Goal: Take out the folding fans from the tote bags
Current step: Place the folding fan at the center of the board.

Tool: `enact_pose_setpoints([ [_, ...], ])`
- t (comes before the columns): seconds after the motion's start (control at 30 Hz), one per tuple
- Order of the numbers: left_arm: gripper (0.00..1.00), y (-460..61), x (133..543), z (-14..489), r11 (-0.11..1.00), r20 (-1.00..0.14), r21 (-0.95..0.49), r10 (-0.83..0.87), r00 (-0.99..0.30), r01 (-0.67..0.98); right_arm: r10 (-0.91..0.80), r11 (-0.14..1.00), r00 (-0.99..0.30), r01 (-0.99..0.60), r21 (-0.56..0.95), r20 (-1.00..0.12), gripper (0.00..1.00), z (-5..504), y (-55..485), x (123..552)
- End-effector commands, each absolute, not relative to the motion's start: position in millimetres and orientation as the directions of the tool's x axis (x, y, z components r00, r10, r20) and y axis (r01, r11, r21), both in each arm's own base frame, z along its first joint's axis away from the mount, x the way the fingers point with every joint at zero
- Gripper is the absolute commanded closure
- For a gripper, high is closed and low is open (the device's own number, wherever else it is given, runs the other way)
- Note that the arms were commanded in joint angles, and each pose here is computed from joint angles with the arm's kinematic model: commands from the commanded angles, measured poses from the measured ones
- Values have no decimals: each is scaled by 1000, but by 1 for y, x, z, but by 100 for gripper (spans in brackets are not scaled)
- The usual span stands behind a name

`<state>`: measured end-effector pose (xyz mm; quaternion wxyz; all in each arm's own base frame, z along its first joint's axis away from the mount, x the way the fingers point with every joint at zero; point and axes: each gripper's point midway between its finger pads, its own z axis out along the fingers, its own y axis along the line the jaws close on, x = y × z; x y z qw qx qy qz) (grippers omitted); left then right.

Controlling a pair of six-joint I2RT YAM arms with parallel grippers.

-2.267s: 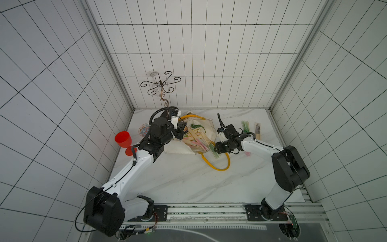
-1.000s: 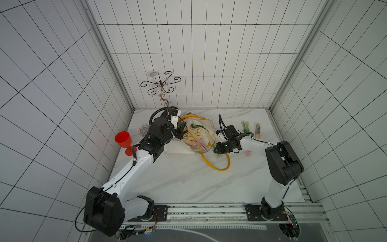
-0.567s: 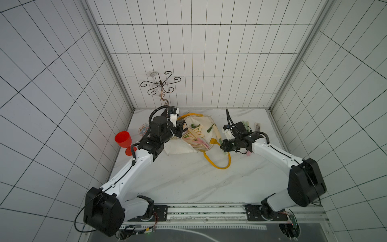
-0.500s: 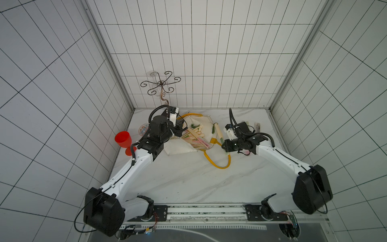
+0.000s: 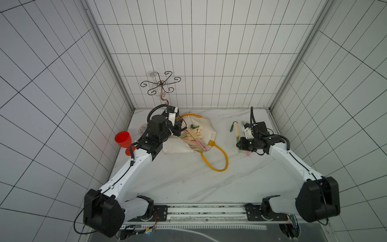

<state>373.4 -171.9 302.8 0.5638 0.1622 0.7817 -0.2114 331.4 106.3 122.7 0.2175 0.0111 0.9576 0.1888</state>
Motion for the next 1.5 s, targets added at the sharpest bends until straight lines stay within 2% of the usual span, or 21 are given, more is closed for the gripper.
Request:
enact_pose_setpoints([
  [0.0, 100, -175, 361, 343, 825, -988, -77, 12, -155, 559, 117, 931, -892, -55, 362, -437, 100, 125, 97, 375],
  [0.17, 100, -176, 355, 348, 814, -991, -77, 2, -136, 576, 129, 939, -896, -28, 344, -425, 100, 102, 85, 422],
  [0.37, 100, -178, 354, 347, 807, -990, -94, -11, -143, 584, 113, 911, -907, -68, 406, -407, 100, 83, 93, 457],
  [0.7, 100, -181, 356, 345, 799, -989, -102, -18, -147, 592, 158, 860, -925, -43, 508, -346, 88, 50, 81, 488],
  [0.9, 100, -185, 351, 342, 775, -993, -70, 4, -116, 628, 235, 882, -923, 70, 467, -305, 72, 34, 50, 479],
  [1.1, 100, -190, 337, 338, 735, -998, 14, 54, -38, 677, 276, 902, -906, 130, 412, -320, 64, 43, 33, 463],
  [1.27, 100, -194, 325, 342, 697, -998, 63, 61, 29, 714, 295, 897, -874, 114, 427, -386, 65, 79, 38, 446],
  [1.37, 100, -196, 322, 340, 680, -997, 69, 62, 37, 730, 259, 899, -842, 32, 436, -474, 64, 107, 61, 428],
  [1.47, 100, -199, 321, 338, 664, -998, 65, 63, 31, 745, 177, 924, -808, -60, 377, -562, 63, 130, 88, 403],
])
